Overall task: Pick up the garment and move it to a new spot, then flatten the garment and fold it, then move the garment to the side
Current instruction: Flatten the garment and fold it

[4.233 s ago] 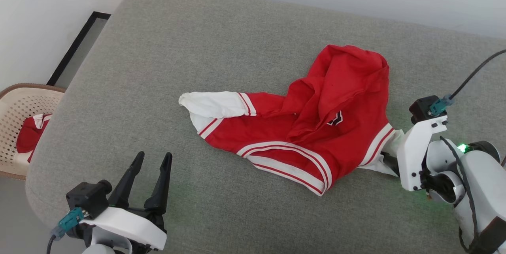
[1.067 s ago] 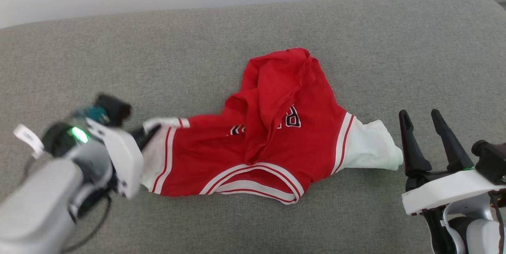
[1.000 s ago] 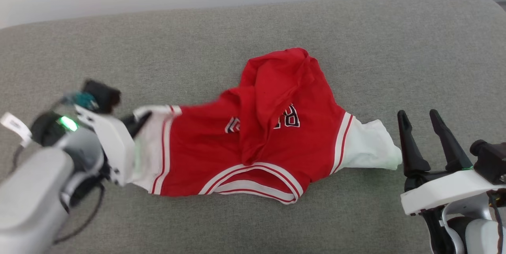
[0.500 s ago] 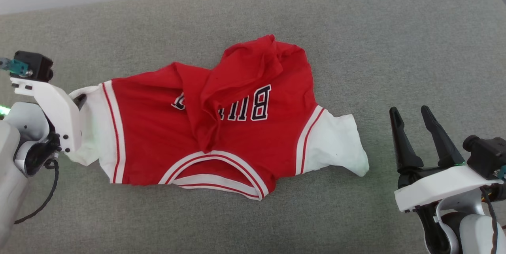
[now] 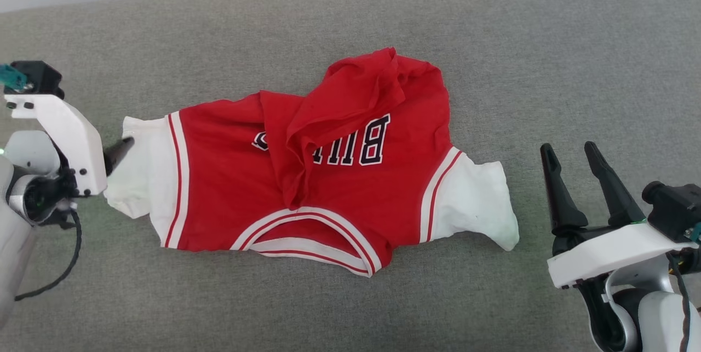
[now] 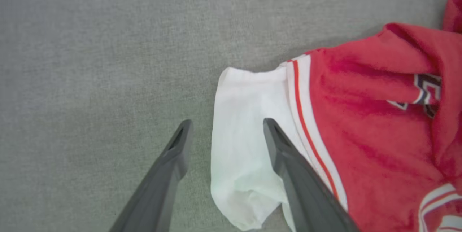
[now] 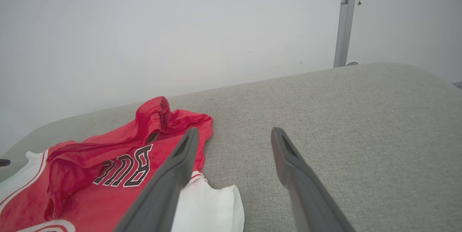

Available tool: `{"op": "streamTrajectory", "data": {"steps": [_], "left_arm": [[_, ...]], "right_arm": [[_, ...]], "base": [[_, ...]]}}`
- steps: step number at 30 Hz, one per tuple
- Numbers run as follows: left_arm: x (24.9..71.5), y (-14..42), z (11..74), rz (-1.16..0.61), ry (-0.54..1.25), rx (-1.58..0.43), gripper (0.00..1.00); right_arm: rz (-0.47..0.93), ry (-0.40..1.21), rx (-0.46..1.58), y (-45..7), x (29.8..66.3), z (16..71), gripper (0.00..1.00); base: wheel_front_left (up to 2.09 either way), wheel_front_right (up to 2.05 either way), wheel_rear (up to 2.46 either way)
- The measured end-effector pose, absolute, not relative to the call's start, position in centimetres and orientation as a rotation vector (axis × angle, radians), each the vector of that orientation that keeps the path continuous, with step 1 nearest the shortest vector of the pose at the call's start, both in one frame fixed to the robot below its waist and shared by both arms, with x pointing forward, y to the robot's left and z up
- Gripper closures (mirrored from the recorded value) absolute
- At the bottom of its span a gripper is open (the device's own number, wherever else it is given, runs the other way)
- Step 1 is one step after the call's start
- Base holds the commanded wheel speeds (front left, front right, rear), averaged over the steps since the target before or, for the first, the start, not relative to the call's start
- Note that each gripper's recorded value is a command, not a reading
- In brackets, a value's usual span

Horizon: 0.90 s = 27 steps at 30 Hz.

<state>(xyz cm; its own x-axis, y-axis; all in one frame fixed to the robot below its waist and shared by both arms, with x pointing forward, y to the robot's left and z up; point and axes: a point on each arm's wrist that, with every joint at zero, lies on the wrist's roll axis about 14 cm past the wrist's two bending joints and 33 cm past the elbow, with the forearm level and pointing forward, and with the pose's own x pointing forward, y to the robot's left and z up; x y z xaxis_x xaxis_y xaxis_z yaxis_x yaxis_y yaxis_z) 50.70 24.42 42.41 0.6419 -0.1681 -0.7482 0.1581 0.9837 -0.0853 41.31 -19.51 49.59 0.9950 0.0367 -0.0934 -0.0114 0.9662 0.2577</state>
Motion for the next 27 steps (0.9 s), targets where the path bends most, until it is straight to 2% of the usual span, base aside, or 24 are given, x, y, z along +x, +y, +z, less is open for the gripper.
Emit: {"op": "streamTrajectory", "data": {"steps": [7,19,20,21,22,27], "left_arm": [[48.4,25.0,40.2,-0.159,1.016,0.022,0.00],[47.1,25.7,36.7,-0.091,1.114,-0.013,0.00],[46.9,25.7,36.6,-0.093,1.118,-0.019,0.32],[46.9,25.7,36.7,-0.094,1.120,-0.022,0.81],[46.7,25.7,36.7,-0.098,1.124,-0.030,1.00],[44.9,26.8,36.7,-0.088,1.153,-0.026,1.00]], "right_arm": [[0.041,0.103,0.259,-19.0,41.5,49.8,0.00],[0.036,0.145,0.266,-19.3,41.2,49.3,0.00],[0.038,0.145,0.265,-19.2,41.2,49.3,0.00],[0.038,0.146,0.263,-19.3,41.2,49.4,0.00],[0.039,0.150,0.262,-19.3,41.1,49.3,0.00],[0.051,0.170,0.259,-19.0,40.7,49.2,0.00]], "base": [[0.00,0.00,0.00],[0.00,0.00,0.00],[0.00,0.00,0.00],[0.00,0.00,0.00],[0.00,0.00,0.00],[0.00,0.00,0.00]]}}
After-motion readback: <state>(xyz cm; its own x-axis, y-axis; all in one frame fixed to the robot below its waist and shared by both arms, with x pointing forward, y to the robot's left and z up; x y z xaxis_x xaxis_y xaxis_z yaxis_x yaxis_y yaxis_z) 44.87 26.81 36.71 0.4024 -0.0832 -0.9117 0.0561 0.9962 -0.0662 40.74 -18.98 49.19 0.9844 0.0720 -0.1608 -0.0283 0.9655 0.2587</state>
